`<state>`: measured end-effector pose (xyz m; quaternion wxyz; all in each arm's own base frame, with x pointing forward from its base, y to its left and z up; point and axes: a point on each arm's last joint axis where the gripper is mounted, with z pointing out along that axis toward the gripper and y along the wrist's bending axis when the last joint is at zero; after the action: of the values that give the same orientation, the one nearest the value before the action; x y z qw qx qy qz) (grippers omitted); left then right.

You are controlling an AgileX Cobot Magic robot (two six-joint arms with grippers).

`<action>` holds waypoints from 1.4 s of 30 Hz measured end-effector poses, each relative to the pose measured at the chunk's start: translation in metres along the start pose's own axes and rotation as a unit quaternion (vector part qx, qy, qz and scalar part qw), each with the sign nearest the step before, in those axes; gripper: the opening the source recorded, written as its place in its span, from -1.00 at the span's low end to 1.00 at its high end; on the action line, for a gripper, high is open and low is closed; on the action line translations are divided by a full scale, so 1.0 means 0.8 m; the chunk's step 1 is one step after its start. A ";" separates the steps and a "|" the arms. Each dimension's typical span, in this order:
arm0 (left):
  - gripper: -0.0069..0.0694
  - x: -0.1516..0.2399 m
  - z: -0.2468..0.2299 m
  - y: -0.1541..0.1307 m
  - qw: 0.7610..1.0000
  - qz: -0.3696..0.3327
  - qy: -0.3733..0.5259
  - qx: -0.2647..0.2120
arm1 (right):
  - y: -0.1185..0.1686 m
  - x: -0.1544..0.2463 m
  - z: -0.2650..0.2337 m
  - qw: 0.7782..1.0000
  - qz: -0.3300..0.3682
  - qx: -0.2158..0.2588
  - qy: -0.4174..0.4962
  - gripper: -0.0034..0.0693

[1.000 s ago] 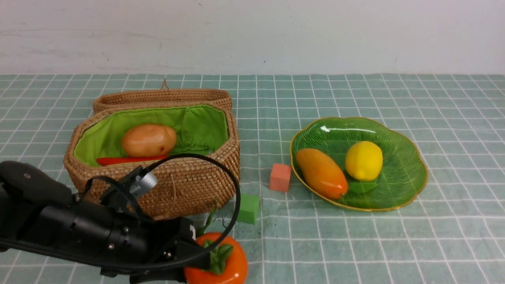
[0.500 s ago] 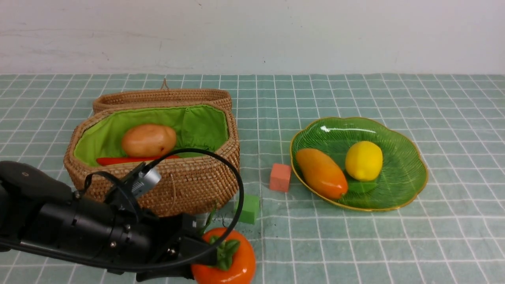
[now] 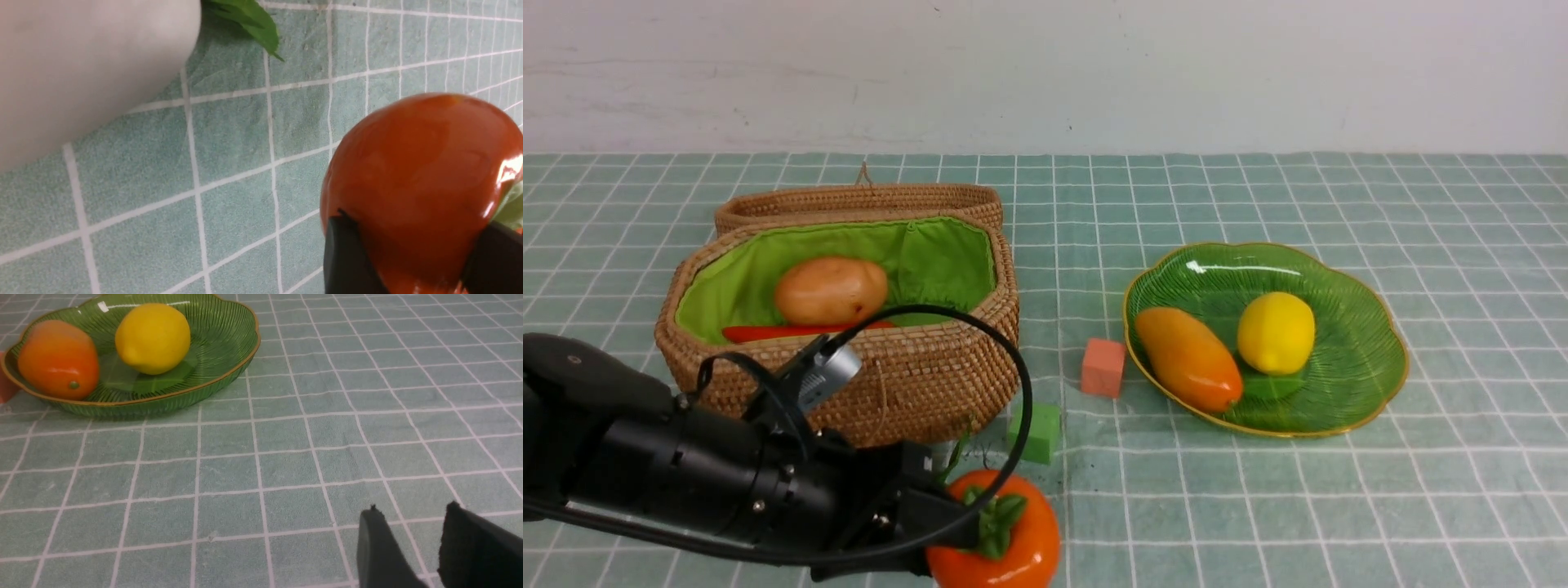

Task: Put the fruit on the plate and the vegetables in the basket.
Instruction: Grab a tomato with your left arm and place it on the plate on the right.

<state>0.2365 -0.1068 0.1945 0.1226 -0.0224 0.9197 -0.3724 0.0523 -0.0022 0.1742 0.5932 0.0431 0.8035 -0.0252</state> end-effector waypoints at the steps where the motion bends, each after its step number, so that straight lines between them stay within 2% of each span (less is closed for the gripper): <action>1: 0.09 0.000 0.000 0.000 1.000 0.000 0.000 0.000 | 0.000 0.000 0.000 1.000 0.000 0.000 0.000 -0.25; 9: 0.09 0.000 0.000 -0.001 1.000 -0.001 0.001 0.004 | 0.000 0.000 0.000 1.000 0.000 0.000 0.000 -0.25; 22: 0.09 -0.001 -0.001 -0.011 0.999 -0.008 -0.006 0.047 | 0.000 0.000 0.000 1.000 0.000 0.000 0.000 -0.25; 42: 0.09 -0.005 -0.002 -0.015 0.998 -0.009 -0.016 0.058 | 0.000 0.000 0.000 1.000 0.000 0.000 0.000 -0.25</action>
<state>0.2399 -0.1137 0.2043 0.1355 -0.0294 0.8942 -0.4257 0.0523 -0.0022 0.1742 0.5932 0.0431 0.8035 -0.0252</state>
